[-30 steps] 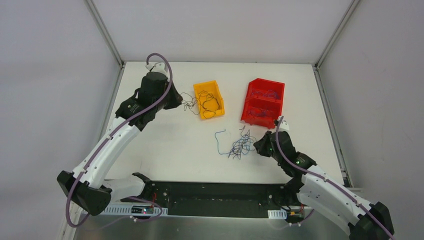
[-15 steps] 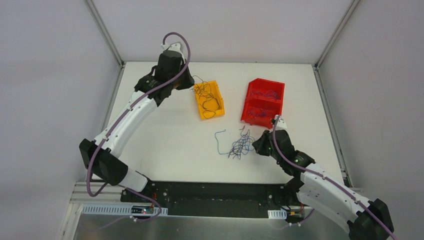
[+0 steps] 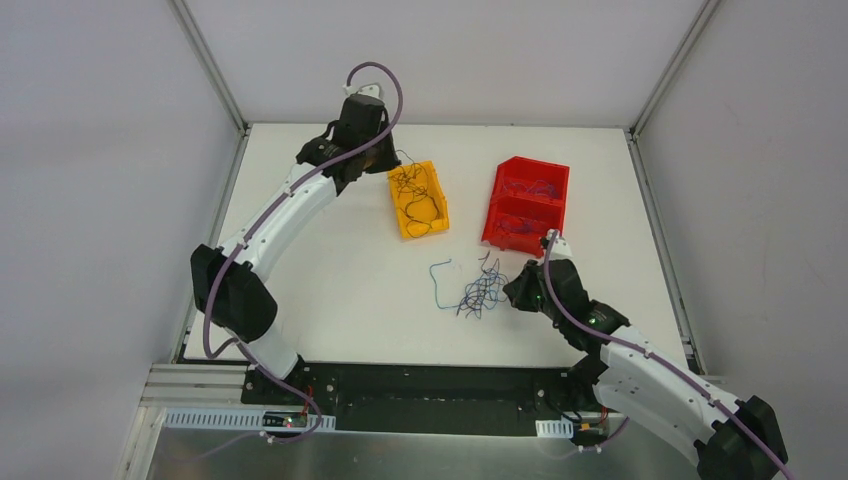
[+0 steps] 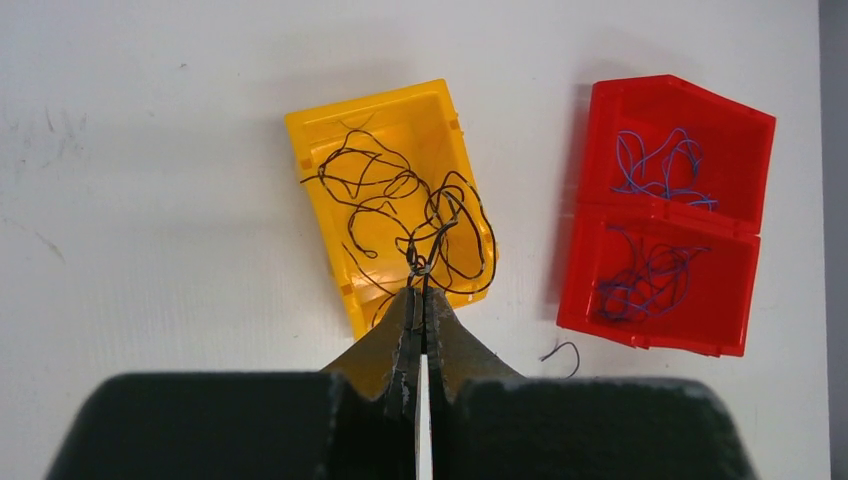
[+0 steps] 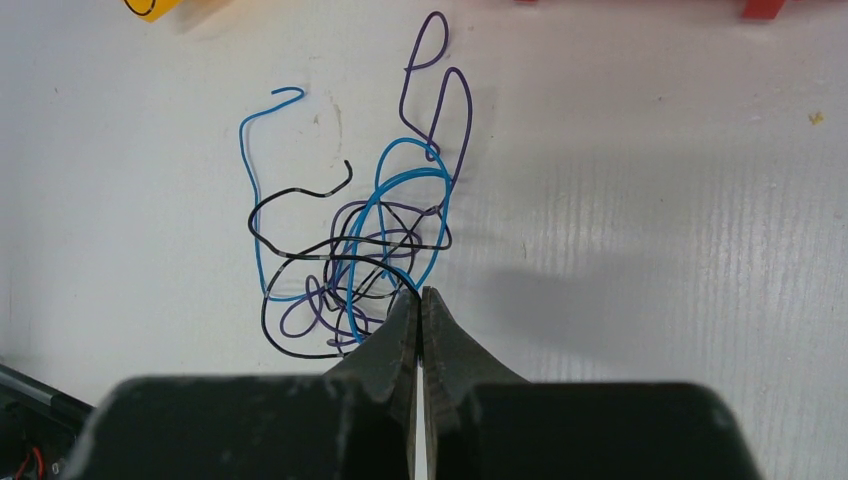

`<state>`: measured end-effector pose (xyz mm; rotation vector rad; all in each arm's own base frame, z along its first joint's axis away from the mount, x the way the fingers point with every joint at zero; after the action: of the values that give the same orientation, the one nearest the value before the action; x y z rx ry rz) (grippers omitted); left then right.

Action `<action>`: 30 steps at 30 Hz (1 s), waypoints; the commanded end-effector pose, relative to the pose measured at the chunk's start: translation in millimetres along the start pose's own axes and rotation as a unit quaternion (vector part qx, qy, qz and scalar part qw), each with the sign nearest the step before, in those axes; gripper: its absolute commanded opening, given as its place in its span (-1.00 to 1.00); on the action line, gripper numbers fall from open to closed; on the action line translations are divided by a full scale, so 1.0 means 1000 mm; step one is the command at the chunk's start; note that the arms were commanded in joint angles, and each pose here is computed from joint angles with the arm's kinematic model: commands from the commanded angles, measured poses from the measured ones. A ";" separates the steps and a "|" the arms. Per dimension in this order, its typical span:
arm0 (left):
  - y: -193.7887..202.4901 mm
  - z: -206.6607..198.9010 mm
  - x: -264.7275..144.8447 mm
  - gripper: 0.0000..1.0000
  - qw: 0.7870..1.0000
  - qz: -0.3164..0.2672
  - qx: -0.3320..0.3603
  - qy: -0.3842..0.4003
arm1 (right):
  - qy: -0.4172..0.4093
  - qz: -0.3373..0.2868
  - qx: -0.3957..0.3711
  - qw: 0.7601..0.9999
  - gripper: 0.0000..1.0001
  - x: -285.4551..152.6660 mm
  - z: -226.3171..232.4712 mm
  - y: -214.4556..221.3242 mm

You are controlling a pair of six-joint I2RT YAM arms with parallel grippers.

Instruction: Untangle the cables

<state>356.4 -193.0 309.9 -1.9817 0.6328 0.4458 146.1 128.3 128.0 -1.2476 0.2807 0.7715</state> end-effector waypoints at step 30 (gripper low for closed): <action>0.062 0.036 0.117 -1.00 0.987 0.150 0.013 -0.053 | -0.022 -0.021 -0.003 1.000 -1.00 -0.001 0.010 -0.016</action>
<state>407.6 -207.7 173.5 -1.8477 0.8482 0.7686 146.5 129.5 125.7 -1.2512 0.2854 0.7858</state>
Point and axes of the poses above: each gripper's point midway between its finger pads, its own x axis out along the fingers, its own z axis along the line the jaws close on, y = z × x, the point moved 8 cm from there along -x, back along the fingers, and after that the axes turned 10 degrees about -x, right-handed, at the moved point
